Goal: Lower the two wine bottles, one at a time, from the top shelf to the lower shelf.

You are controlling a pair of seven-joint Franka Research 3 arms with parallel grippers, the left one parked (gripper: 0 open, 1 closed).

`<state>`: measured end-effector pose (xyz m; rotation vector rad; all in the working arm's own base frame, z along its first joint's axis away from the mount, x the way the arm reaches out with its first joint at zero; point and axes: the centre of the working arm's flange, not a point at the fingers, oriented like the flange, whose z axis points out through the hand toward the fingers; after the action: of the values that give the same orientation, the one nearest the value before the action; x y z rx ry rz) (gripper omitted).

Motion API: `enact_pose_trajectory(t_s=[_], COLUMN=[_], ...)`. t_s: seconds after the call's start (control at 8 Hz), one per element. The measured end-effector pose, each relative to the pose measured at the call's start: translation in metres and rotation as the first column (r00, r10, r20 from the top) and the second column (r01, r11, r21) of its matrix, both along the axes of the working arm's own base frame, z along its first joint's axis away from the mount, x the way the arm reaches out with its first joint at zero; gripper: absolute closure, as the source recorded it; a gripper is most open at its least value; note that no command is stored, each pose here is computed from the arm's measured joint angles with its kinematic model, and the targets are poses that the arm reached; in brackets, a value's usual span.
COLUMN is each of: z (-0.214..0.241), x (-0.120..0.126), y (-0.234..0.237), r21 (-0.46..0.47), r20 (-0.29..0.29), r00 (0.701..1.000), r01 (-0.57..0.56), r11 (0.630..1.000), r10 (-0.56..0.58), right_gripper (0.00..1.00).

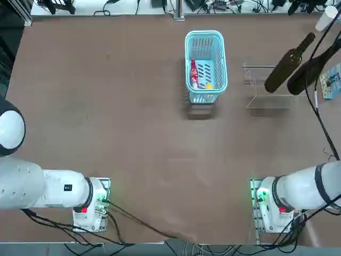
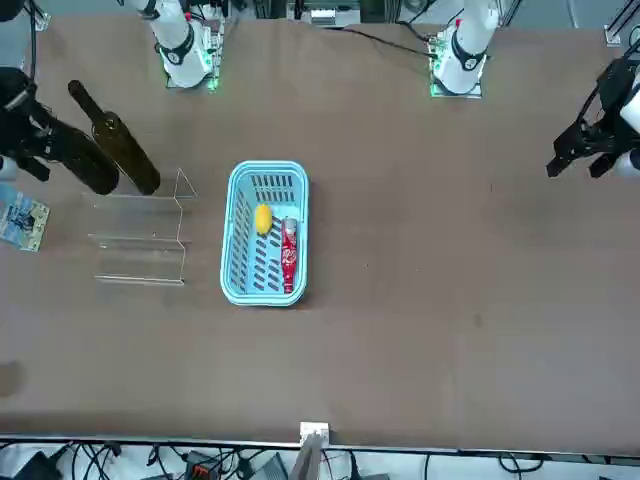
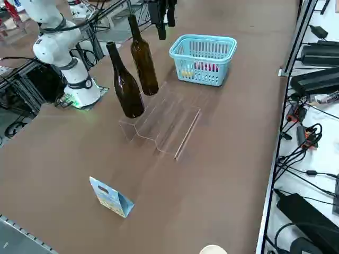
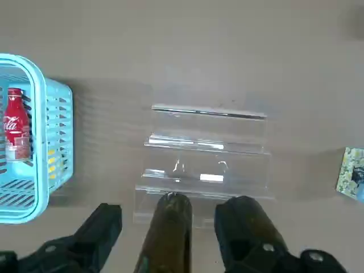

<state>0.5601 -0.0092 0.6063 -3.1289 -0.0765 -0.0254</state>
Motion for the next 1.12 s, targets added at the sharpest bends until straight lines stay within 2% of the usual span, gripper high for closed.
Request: enact_pose_trajectory(t_s=[0.62, 1.12], z=[0.0, 0.02], x=[-0.003, -0.034], y=[0.004, 0.024], r21=[0.002, 0.011], r20=[-0.016, -0.089], r00=[1.0, 0.995], r01=[-0.012, -0.054], r11=[1.0, 0.998], r10=[0.012, 0.055], right_gripper=[0.0, 0.0])
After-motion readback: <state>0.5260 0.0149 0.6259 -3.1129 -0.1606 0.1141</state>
